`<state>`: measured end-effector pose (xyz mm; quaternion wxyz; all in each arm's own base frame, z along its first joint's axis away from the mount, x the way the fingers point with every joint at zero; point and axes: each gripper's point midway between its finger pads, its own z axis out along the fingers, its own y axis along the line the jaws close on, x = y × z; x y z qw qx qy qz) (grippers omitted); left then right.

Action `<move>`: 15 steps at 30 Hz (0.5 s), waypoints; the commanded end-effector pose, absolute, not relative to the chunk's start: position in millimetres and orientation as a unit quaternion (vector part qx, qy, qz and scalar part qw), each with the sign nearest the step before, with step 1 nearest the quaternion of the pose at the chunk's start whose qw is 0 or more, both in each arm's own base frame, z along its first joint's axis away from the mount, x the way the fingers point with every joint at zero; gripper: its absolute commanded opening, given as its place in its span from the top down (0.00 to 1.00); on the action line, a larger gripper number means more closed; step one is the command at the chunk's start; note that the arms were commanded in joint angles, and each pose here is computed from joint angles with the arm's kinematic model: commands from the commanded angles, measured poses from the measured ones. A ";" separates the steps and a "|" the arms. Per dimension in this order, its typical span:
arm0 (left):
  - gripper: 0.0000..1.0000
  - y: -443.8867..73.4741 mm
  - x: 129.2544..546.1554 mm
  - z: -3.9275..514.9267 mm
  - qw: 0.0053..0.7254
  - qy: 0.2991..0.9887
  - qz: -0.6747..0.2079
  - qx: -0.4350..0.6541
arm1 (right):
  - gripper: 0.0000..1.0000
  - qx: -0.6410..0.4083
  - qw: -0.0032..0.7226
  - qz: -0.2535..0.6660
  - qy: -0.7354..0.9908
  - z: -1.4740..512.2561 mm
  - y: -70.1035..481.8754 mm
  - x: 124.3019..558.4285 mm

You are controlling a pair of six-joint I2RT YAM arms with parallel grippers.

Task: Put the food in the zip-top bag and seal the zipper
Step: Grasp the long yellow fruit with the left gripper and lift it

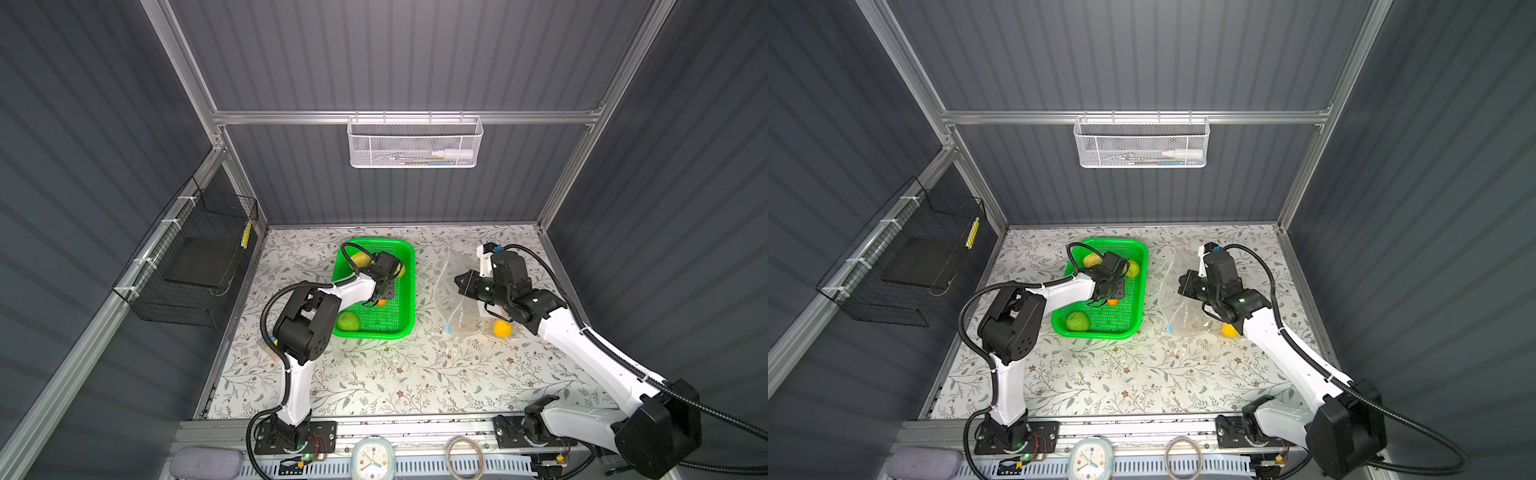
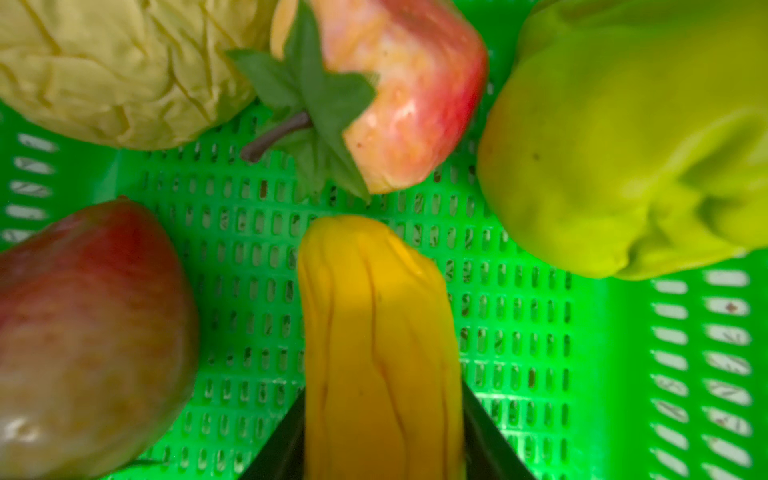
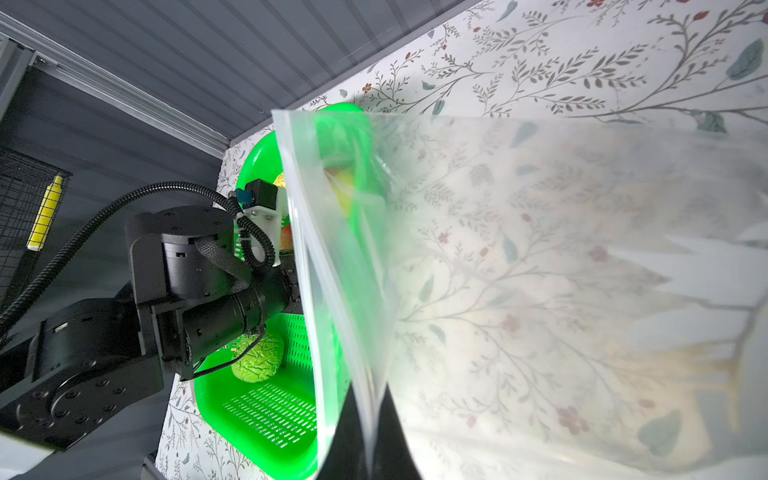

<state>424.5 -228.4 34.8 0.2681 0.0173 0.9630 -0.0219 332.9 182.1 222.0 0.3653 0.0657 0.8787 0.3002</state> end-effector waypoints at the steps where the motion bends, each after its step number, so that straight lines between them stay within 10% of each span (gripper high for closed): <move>1: 0.56 -227.7 421.5 56.7 0.280 0.959 -0.044 0.012 | 1.00 0.064 0.369 0.294 0.880 221.0 178.6 332.5; 15: 0.59 -252.3 398.7 153.8 0.350 0.913 -0.210 -0.004 | 1.00 0.066 0.367 0.309 0.875 223.8 183.8 334.9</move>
